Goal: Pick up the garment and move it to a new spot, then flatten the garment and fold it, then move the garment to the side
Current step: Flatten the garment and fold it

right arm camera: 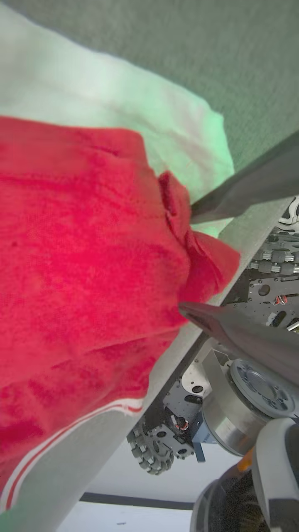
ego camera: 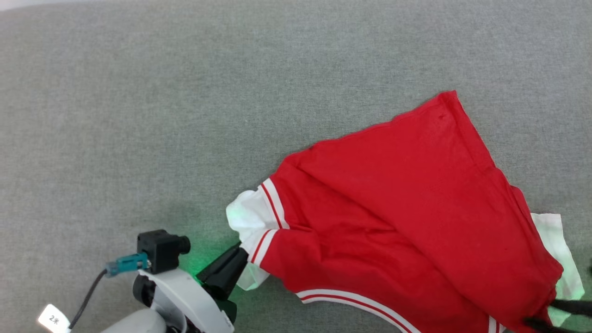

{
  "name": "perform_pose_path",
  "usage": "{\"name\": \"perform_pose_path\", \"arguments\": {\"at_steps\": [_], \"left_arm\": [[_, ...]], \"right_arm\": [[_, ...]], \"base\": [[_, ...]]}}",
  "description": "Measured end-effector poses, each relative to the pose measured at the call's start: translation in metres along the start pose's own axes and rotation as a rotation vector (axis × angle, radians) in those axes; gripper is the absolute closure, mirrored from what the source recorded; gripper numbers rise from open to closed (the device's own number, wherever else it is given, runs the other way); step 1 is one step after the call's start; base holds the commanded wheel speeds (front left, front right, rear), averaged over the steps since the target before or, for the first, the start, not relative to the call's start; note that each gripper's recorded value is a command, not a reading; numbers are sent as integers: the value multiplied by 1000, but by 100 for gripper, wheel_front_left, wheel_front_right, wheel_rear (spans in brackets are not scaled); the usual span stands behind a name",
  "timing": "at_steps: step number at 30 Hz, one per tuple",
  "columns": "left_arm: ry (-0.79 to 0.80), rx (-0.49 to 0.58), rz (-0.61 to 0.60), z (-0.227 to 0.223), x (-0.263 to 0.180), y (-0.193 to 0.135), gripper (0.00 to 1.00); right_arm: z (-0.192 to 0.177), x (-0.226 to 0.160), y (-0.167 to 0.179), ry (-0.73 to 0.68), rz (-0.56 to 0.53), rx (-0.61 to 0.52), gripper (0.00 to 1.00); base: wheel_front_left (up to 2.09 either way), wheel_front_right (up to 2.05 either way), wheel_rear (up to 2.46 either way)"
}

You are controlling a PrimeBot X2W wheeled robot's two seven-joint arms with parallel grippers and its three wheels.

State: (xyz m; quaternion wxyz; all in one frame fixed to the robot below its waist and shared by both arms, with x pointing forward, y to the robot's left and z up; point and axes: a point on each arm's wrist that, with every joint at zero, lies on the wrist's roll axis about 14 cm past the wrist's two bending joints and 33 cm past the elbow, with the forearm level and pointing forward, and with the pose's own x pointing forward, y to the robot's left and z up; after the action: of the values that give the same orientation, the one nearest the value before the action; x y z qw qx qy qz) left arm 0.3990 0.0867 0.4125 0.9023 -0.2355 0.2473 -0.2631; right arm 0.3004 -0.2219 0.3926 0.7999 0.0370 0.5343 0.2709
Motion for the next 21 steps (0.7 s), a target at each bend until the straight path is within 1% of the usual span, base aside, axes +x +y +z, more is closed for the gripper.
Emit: {"name": "perform_pose_path", "arguments": {"at_steps": [3, 6, 9, 11, 13, 14, 16, 19, 21], "left_arm": [[-4, -7, -1, -1, -2, -3, 100], [-7, -6, 2, -2, -4, -2, 100], [-12, -12, 3, -3, -3, -3, 100], [-14, -18, 1, -3, -2, -3, 100], [-18, -17, -1, -2, 0, -2, 100], [-17, -17, -3, -2, 2, -2, 100], [-12, -24, -9, -3, 6, -2, 100], [-2, -33, -5, -6, 11, 2, 100], [3, -35, -6, -7, 14, 5, 100]], "right_arm": [[17, -22, -1, -22, -3, -36, 0], [52, -44, -8, -90, -30, -77, 0], [103, -57, -18, -234, -67, -128, 0], [145, -72, -34, -347, -139, -197, 0], [176, -83, -50, -428, -211, -248, 0], [187, -80, -51, -447, -223, -284, 0], [202, -62, -51, -469, -213, -281, 0], [220, -24, -42, -438, -179, -294, 0], [227, 2, -41, -388, -177, -306, 0]], "base": [[0, 0, 0], [0, 0, 0], [0, 0, 0], [0, 0, 0], [0, 0, 0], [0, 0, 0], [0, 0, 0], [0, 0, 0], [0, 0, 0]]}}
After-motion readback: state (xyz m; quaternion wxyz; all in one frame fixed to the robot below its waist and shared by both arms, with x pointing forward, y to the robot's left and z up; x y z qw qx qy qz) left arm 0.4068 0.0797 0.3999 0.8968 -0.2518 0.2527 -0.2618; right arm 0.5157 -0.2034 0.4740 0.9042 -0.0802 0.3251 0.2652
